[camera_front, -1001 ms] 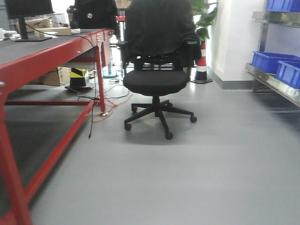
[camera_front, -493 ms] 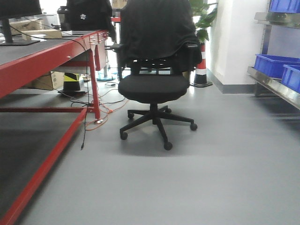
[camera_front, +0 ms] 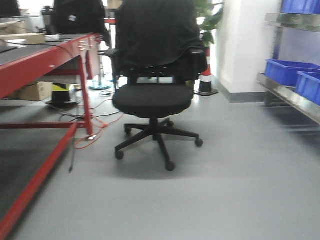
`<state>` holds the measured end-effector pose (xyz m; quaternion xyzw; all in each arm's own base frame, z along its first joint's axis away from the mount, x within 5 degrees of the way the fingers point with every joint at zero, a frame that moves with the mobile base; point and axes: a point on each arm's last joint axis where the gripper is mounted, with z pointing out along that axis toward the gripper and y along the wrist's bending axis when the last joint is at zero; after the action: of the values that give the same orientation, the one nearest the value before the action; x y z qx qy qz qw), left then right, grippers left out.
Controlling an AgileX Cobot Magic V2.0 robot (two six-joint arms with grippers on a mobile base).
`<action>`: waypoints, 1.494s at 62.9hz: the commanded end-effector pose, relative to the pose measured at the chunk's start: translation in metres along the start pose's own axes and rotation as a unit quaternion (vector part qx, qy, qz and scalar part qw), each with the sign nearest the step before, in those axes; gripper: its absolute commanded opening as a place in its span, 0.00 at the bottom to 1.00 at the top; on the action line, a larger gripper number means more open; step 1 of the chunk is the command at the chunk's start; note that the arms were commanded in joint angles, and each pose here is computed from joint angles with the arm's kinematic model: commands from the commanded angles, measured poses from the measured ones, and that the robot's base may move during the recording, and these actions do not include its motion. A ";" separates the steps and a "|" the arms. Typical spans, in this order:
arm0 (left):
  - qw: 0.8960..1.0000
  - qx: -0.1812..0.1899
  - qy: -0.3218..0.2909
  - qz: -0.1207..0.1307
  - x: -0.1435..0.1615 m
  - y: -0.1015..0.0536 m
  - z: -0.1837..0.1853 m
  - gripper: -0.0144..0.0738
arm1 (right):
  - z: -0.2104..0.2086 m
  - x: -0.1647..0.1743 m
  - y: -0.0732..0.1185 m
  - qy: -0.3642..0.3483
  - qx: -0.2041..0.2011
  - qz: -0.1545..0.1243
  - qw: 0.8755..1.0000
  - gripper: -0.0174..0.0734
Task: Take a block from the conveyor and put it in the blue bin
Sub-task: 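Drive base away from conveyor toward shelves of blue bins, then drive up to the shelf and stop facing the blue bins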
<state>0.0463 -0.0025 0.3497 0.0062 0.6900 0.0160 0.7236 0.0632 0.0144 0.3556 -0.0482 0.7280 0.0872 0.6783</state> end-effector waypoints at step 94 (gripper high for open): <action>1.000 -0.003 -0.011 -0.004 -0.002 0.000 -0.001 0.04 | -0.001 -0.004 0.000 -0.013 0.001 -0.003 1.000 0.01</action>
<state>0.0463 -0.0025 0.3497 0.0062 0.6899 0.0161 0.7237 0.0632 0.0144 0.3556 -0.0482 0.7280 0.0872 0.6783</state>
